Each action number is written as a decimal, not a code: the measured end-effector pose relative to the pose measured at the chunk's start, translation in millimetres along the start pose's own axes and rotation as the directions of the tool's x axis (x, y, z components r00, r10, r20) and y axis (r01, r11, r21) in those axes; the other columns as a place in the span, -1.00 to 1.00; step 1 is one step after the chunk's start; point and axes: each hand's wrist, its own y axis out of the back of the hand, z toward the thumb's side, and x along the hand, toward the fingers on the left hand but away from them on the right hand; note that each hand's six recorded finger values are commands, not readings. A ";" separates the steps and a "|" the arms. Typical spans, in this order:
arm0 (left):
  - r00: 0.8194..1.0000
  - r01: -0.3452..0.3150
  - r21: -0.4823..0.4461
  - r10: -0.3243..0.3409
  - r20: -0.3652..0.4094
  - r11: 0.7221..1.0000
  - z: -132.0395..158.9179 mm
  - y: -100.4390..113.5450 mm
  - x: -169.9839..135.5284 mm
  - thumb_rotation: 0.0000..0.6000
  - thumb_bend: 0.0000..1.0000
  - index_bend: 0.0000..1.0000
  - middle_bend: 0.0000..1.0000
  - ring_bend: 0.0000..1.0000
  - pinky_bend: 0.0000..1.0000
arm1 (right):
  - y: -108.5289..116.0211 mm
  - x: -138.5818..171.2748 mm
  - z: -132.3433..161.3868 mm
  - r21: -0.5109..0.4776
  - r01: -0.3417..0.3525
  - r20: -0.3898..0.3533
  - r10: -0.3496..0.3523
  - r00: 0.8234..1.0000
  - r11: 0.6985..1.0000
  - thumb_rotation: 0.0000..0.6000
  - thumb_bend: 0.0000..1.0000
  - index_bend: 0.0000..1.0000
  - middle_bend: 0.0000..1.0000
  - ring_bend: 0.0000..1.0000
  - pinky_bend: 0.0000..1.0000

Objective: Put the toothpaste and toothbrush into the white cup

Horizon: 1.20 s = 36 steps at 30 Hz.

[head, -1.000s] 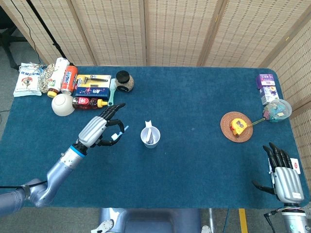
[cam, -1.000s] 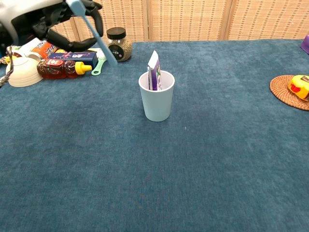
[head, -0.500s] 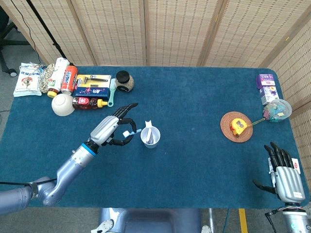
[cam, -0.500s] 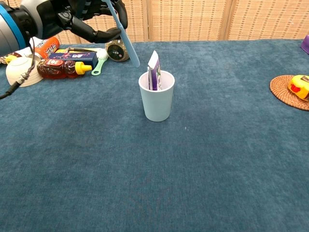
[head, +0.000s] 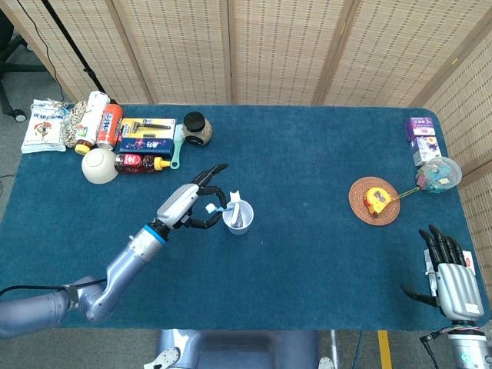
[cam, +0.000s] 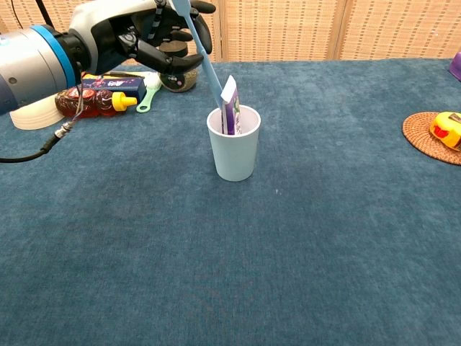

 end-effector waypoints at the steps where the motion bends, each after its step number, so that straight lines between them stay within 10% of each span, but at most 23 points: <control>1: 1.000 0.001 -0.005 -0.001 -0.005 1.000 -2.1 -1.3 1.8 1.00 -0.11 0.33 -1.00 -1.00 -1.00 | -0.1 0.0 -0.1 0.000 0.000 0.000 0.000 1.000 1.000 1.00 -1.00 -1.00 -1.00 -1.00 -0.94; 12: 0.999 0.009 -0.043 -0.011 -0.045 0.999 -20.6 -16.5 17.2 1.00 -0.11 0.25 -1.00 -1.00 -1.00 | -2.7 -1.6 -2.8 0.003 -0.008 0.008 0.008 1.000 1.000 1.00 -1.00 -1.00 -1.00 -1.00 -0.94; 21: 0.998 0.021 -0.052 -0.024 -0.056 0.998 -27.6 -20.9 18.9 1.00 -0.12 -0.72 -1.00 -1.00 -1.00 | -3.7 -2.0 -2.9 0.004 -0.010 0.007 0.010 1.000 1.000 1.00 -1.00 -1.00 -1.00 -1.00 -0.94; 36: 0.998 -0.047 0.046 0.045 0.036 0.998 -11.9 10.7 -2.4 1.00 -0.15 -1.00 -1.00 -1.00 -1.00 | 3.1 -0.5 -1.9 -0.002 0.014 0.002 -0.014 1.000 1.000 1.00 -1.00 -1.00 -1.00 -1.00 -0.94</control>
